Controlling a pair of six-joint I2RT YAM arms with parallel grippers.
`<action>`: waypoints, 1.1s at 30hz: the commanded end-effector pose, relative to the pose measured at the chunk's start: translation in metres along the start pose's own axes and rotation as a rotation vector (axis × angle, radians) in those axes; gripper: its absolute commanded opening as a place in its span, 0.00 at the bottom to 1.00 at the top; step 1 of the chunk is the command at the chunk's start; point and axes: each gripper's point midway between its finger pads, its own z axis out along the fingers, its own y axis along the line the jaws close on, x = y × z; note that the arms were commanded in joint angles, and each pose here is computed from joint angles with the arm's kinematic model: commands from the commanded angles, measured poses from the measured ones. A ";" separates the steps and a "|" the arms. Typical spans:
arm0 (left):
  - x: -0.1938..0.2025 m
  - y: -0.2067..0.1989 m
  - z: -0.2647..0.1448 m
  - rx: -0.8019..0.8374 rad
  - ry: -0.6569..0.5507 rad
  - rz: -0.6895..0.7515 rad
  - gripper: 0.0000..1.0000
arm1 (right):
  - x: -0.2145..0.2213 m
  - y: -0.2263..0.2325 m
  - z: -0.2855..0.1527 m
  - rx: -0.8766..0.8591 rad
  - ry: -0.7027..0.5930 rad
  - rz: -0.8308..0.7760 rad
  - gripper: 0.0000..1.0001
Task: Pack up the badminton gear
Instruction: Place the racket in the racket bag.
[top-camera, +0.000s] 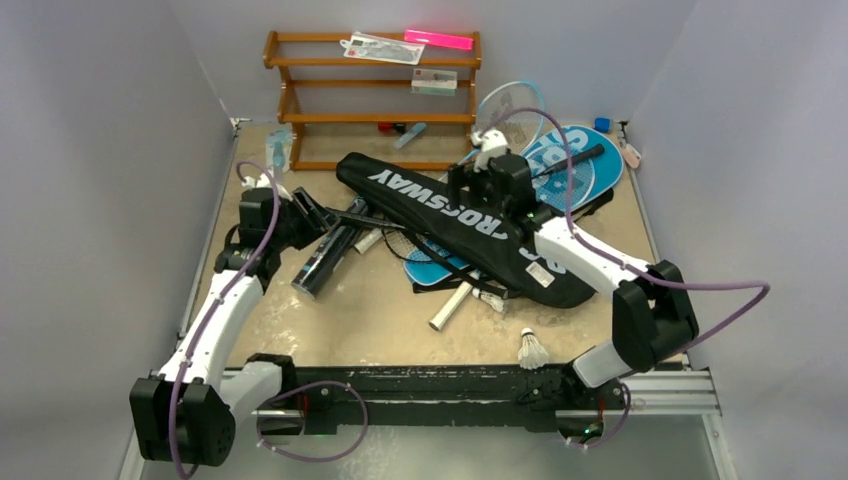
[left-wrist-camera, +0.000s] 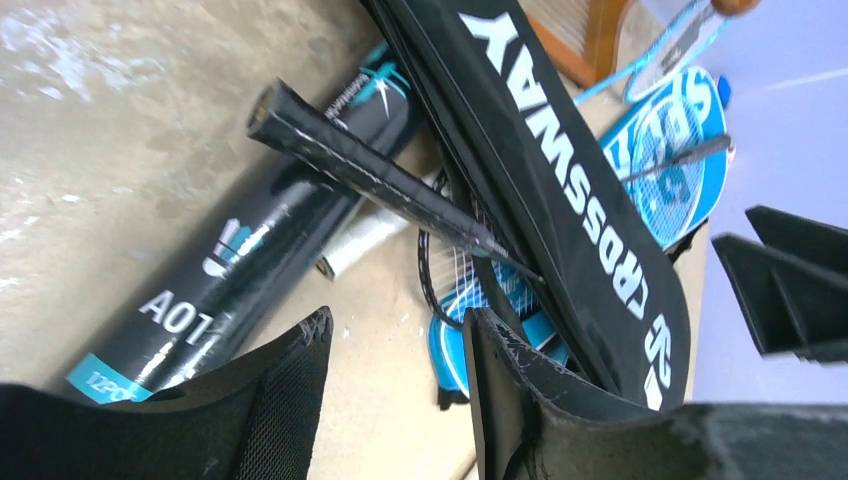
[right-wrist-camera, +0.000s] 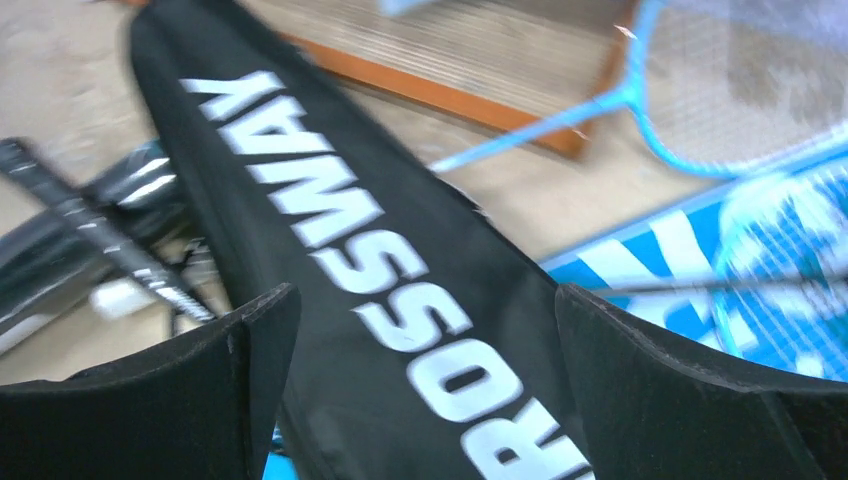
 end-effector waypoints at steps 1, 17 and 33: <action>-0.012 -0.023 -0.006 0.059 -0.086 0.051 0.49 | 0.022 -0.054 0.001 0.189 -0.158 0.232 0.99; -0.012 -0.008 -0.009 0.000 -0.120 0.015 0.49 | 0.079 -0.030 0.085 0.024 -0.117 0.265 0.99; -0.018 -0.007 -0.010 0.006 -0.132 0.004 0.48 | 0.114 -0.023 0.119 -0.018 0.025 0.290 0.99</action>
